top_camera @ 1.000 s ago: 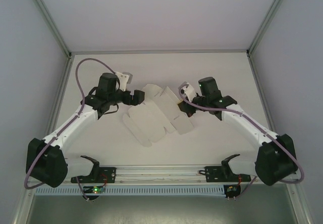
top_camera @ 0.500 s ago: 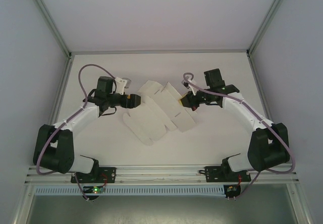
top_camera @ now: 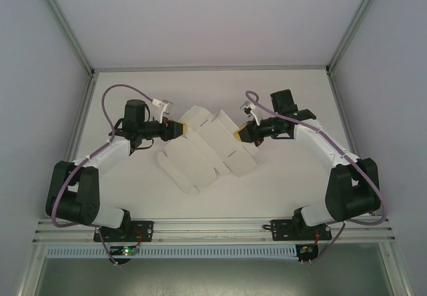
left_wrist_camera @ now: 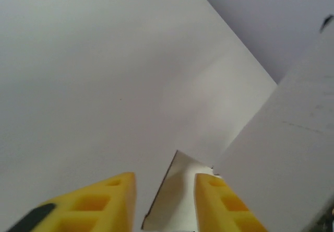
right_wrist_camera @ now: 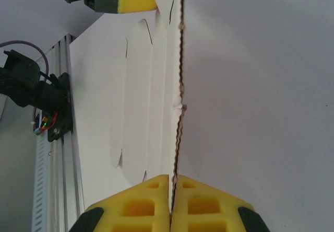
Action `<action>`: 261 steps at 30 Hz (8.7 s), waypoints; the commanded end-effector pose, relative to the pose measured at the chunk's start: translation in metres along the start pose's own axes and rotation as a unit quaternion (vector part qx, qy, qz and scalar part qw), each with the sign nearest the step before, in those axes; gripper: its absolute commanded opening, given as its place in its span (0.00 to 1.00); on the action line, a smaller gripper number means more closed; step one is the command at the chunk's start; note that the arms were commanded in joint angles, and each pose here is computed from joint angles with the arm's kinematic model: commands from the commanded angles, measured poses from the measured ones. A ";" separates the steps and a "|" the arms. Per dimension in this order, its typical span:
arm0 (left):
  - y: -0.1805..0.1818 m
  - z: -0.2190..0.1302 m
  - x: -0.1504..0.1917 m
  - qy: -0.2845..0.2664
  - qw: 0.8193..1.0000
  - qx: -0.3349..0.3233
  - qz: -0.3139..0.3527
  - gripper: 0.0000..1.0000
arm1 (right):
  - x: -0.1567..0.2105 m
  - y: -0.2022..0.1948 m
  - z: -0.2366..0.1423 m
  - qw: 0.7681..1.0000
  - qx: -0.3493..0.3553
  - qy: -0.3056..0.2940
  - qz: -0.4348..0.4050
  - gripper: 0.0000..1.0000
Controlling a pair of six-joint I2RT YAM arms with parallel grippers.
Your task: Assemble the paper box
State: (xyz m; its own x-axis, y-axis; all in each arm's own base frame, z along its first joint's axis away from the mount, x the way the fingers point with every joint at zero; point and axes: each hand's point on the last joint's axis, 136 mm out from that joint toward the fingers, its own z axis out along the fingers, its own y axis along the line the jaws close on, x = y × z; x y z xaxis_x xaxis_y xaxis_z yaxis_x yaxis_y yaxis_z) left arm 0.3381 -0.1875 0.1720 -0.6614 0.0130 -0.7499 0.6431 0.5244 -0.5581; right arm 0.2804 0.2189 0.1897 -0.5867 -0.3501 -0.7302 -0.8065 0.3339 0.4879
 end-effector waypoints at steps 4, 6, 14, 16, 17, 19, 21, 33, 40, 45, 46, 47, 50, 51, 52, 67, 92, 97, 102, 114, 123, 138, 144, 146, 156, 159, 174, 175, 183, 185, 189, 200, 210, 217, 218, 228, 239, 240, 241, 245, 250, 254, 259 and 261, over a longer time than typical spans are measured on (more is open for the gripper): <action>-0.023 -0.007 -0.010 -0.024 0.997 0.054 0.040 0.12 | -0.019 0.008 -0.008 0.999 -0.015 -0.031 -0.012 0.00; -0.022 -0.008 -0.009 -0.025 0.998 0.048 0.038 0.05 | -0.023 0.003 -0.011 0.999 -0.008 -0.041 -0.002 0.00; -0.026 -0.014 0.002 -0.052 0.997 0.032 0.050 0.00 | -0.038 -0.013 -0.022 0.995 -0.006 -0.083 0.053 0.00; -0.027 -0.012 0.007 -0.041 0.997 0.021 0.058 0.00 | -0.044 -0.010 -0.023 0.994 -0.017 -0.093 0.061 0.00; -0.029 -0.010 0.010 -0.037 0.997 0.019 0.063 0.00 | -0.047 -0.011 -0.024 0.993 -0.017 -0.100 0.067 0.00; -0.036 -0.009 0.017 -0.035 0.996 0.027 0.076 0.00 | -0.050 -0.013 -0.025 0.991 -0.010 -0.107 0.075 0.00; -0.041 -0.012 0.022 -0.046 0.994 0.033 0.089 0.00 | -0.050 -0.020 -0.030 0.990 0.007 -0.111 0.092 0.00; -0.070 -0.040 0.023 -0.082 0.984 -0.025 0.156 0.00 | -0.050 -0.013 -0.029 0.991 0.003 -0.106 0.076 0.00; -0.073 -0.015 0.020 -0.055 0.967 -0.132 0.210 0.00 | -0.050 0.002 -0.008 0.994 0.089 -0.062 0.012 0.00; -0.066 -0.001 0.021 -0.060 0.951 -0.204 0.224 0.00 | -0.045 0.003 0.011 0.983 0.174 -0.018 -0.057 0.00; -0.065 0.003 0.021 -0.066 0.948 -0.216 0.225 0.00 | -0.044 0.002 0.014 0.978 0.192 -0.011 -0.077 0.00; -0.065 0.007 0.022 -0.070 0.946 -0.224 0.225 0.00 | -0.044 0.001 0.016 0.973 0.210 -0.006 -0.094 0.00; -0.061 0.017 0.028 -0.076 0.941 -0.251 0.214 0.00 | -0.040 -0.003 0.025 0.955 0.257 0.015 -0.150 0.00; -0.062 0.021 0.030 -0.078 0.943 -0.248 0.210 0.00 | -0.038 -0.003 0.029 0.949 0.267 0.025 -0.166 0.00; -0.062 0.026 0.034 -0.079 0.944 -0.246 0.205 0.00 | -0.035 -0.003 0.035 0.944 0.273 0.037 -0.184 0.00; -0.057 0.064 0.066 -0.109 0.941 -0.262 0.183 0.00 | -0.007 -0.015 0.077 0.886 0.312 0.071 -0.335 0.00; -0.058 -0.075 0.069 -0.152 0.931 -0.328 0.040 1.00 | 0.010 -0.024 0.058 0.781 0.373 0.118 -0.488 0.00; -0.036 -0.100 0.070 -0.157 0.911 -0.380 -0.022 1.00 | -0.010 -0.023 0.049 0.705 0.456 0.059 -0.540 0.00; -0.016 -0.101 0.074 -0.135 0.900 -0.410 -0.066 1.00 | -0.019 -0.021 0.045 0.668 0.493 0.027 -0.557 0.00; 0.013 -0.111 0.078 -0.139 0.882 -0.432 -0.126 1.00 | -0.006 -0.005 0.059 0.675 0.462 0.027 -0.574 0.00; -0.005 -0.080 0.102 -0.097 0.926 -0.334 -0.144 1.00 | 0.007 -0.026 0.070 0.639 0.511 0.067 -0.571 0.00; -0.029 -0.011 0.148 -0.025 0.966 -0.163 -0.199 0.48 | 0.009 -0.024 0.079 0.645 0.509 0.068 -0.566 0.00; -0.023 0.007 0.162 0.004 0.964 -0.172 -0.202 0.36 | 0.009 -0.024 0.085 0.649 0.505 0.067 -0.564 0.00; -0.019 0.013 0.172 0.025 0.962 -0.179 -0.207 0.28 | 0.009 -0.025 0.086 0.648 0.508 0.069 -0.563 0.00; 0.002 0.024 0.198 0.060 0.949 -0.224 -0.212 0.05 | 0.028 -0.014 0.101 0.655 0.466 0.087 -0.588 0.00; 0.005 0.022 0.199 0.057 0.947 -0.234 -0.212 0.05 | 0.045 -0.014 0.106 0.659 0.453 0.109 -0.590 0.00; 0.000 -0.007 0.189 0.022 0.949 -0.251 -0.190 0.06 | 0.092 -0.049 0.116 0.701 0.413 0.195 -0.548 0.00; -0.001 -0.008 0.189 0.023 0.949 -0.251 -0.188 0.06 | 0.096 -0.051 0.117 0.702 0.409 0.204 -0.547 0.00; -0.011 -0.030 0.158 -0.001 0.948 -0.275 -0.159 0.34 | 0.089 -0.051 0.114 0.693 0.420 0.201 -0.551 0.00; -0.009 -0.046 0.139 -0.025 0.939 -0.312 -0.144 0.60 | 0.086 -0.048 0.113 0.696 0.416 0.194 -0.552 0.00; 0.005 -0.082 0.103 -0.064 0.905 -0.395 -0.146 1.00 | 0.081 -0.048 0.112 0.702 0.412 0.186 -0.550 0.00; 0.100 -0.075 0.042 -0.062 0.863 -0.459 -0.201 1.00 | 0.071 -0.054 0.109 0.720 0.402 0.171 -0.539 0.00; 0.091 -0.003 0.046 -0.007 0.942 -0.303 -0.146 1.00 | 0.074 -0.060 0.109 0.723 0.404 0.181 -0.530 0.00; 0.066 0.015 0.056 0.007 0.970 -0.214 -0.118 1.00 | 0.075 -0.064 0.108 0.721 0.411 0.190 -0.524 0.00; 0.062 0.018 0.057 0.010 0.974 -0.198 -0.112 0.99 | 0.076 -0.064 0.109 0.722 0.410 0.190 -0.524 0.00; 0.043 0.024 0.074 0.024 0.981 -0.167 -0.100 0.84 | 0.067 -0.064 0.102 0.709 0.435 0.182 -0.525 0.00; 0.012 0.007 0.073 -0.022 0.990 -0.125 -0.059 0.77 | 0.040 -0.052 0.096 0.690 0.450 0.152 -0.546 0.00; 0.010 0.009 0.074 -0.021 0.991 -0.117 -0.054 0.74 | 0.038 -0.050 0.097 0.689 0.450 0.149 -0.549 0.00; 0.009 0.012 0.075 -0.019 0.993 -0.109 -0.051 0.70 | 0.036 -0.048 0.097 0.686 0.450 0.145 -0.553 0.00; 0.011 0.021 0.075 -0.012 0.994 -0.097 -0.043 0.61 | 0.031 -0.043 0.099 0.682 0.450 0.134 -0.561 0.00; 0.013 0.028 0.079 -0.001 0.996 -0.089 -0.030 0.60 | 0.038 -0.041 0.101 0.683 0.438 0.142 -0.567 0.00; 0.005 0.034 0.090 0.010 0.997 -0.072 -0.002 0.58 | 0.040 -0.037 0.100 0.677 0.441 0.144 -0.572 0.00; 0.001 0.038 0.099 0.022 0.997 -0.076 0.013 0.56 | 0.039 -0.033 0.096 0.675 0.443 0.144 -0.572 0.00; -0.001 0.038 0.100 0.023 0.997 -0.073 0.018 0.56 | 0.039 -0.031 0.094 0.672 0.443 0.147 -0.575 0.00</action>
State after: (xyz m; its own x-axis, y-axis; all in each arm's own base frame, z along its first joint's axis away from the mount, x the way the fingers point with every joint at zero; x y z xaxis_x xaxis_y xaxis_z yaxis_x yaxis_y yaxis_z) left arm 0.2887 -0.2154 0.0846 -0.7002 0.0365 -0.7130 0.5584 0.6503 -0.5151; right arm 0.2964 0.2793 0.1022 0.2768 -0.9326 -0.2315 -0.4573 0.0841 -0.8853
